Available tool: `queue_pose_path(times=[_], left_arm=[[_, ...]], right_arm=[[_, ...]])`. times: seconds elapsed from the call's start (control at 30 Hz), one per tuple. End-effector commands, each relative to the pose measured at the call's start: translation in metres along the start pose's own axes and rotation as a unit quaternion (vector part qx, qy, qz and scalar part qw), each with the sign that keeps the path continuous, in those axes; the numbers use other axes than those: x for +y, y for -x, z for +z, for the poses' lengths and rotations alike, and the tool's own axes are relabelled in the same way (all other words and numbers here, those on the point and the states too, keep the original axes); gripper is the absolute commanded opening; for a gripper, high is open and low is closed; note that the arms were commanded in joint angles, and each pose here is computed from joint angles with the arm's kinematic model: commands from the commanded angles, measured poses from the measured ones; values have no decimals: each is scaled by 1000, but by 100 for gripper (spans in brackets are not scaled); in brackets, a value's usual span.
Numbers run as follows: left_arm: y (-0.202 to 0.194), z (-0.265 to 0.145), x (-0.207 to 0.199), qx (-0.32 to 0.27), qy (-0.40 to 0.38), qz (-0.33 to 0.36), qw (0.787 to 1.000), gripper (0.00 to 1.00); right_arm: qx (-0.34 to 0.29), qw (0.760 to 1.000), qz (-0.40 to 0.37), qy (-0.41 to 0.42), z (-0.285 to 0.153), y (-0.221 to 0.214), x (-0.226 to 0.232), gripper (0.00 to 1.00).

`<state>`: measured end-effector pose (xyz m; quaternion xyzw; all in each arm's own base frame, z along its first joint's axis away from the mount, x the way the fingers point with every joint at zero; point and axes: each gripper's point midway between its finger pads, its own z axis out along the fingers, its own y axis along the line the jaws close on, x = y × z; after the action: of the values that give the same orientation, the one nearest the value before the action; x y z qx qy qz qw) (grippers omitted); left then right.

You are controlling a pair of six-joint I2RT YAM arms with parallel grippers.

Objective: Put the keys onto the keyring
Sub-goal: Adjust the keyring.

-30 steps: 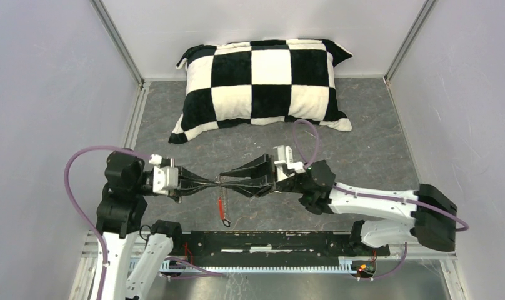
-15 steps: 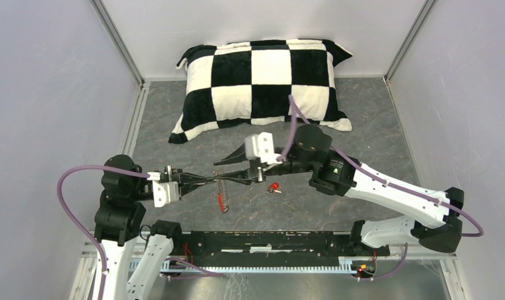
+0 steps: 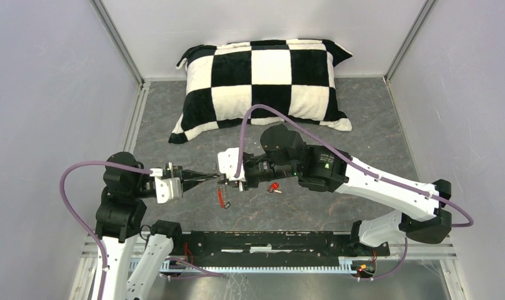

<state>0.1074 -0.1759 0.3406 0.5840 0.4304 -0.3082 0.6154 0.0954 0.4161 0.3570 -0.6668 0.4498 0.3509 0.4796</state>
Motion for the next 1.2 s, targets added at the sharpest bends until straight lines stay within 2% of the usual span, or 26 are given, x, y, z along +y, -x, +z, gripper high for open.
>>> queue_pose_path(times=[0.0,0.17,0.4,0.6,0.73,1.17], left_arm=[[2,-1,-1,-2,-2,54,999,2],[3,-5,-8,-1,-8,133,991,2],[13,-6,1,0,-2,223,975,2],[13,-8,6,7,5,290,957,2],[15,-8,9,10,7,292,956,2],[20,-8,9,7,8,307,952,2]], right_arm=[[2,999,-23,-25,-10,15,-8,29],[-25,997,-48,-60,-28,20,-10,43],[-75,989,-66,-112,-46,32,-19,41],[-86,989,-75,-90,-34,39,-8,41],[-74,990,-91,-82,-23,39,0,40],[-17,982,-124,-141,-8,40,-9,38]])
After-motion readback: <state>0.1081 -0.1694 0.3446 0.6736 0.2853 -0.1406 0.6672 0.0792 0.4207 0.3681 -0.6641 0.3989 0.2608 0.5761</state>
